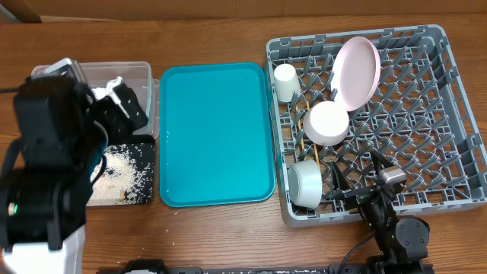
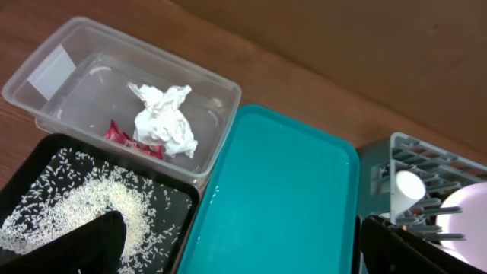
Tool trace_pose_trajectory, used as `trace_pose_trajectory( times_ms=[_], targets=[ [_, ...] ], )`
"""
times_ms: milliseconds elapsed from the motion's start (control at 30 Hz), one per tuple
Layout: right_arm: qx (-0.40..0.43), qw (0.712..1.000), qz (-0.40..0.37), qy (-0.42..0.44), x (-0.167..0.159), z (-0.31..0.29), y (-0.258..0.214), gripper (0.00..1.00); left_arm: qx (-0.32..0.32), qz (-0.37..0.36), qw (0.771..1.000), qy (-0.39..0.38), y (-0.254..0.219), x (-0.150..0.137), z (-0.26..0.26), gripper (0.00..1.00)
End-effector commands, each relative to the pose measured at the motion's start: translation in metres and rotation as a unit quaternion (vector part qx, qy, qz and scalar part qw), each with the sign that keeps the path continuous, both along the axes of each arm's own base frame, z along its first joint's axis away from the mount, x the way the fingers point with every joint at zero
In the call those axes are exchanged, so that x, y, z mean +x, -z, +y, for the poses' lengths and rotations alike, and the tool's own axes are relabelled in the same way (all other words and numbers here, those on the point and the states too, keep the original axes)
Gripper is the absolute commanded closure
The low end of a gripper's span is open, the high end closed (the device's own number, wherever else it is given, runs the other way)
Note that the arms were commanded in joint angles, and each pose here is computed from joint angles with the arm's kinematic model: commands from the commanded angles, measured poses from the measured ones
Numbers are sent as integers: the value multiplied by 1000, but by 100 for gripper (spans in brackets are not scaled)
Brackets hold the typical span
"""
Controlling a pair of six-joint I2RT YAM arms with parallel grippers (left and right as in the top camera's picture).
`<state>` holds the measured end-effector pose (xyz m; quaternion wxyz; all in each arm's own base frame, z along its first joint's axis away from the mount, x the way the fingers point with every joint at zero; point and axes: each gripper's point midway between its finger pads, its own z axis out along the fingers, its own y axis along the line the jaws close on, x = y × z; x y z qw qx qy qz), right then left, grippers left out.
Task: Sort waste into correct bins and load items into the dishwasher
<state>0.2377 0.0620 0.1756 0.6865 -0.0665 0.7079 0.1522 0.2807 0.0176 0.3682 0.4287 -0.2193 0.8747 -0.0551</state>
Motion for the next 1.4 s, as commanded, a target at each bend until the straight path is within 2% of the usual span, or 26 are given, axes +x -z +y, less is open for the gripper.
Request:
trace_pose_trajectory(
  times_ms=[0,233,433,600,767,1367],
  targets=[
    [1,1000,-2,9,1,-3,2,0,-5,-35,999,0,-19,-15,-2,0],
    [2,1000,-2,9,1,-3,2,0,-5,-48,999,0,-2,-31,-2,0],
    [1,1000,-2,9,1,-3,2,0,-6,-144,990,2,4,-13,-3,0],
    [1,1000,-2,9,1,-3,2,0,-5,-241,971,3,12,-3,-3,0],
    [1,1000,-2,9,1,-3,2,0,-5,-289,957,3,29,-3,-3,0],
    [2,1000,-2,9,1,-3,2,0,-5,-303,953,3,153,-23,-3,0]
  ],
)
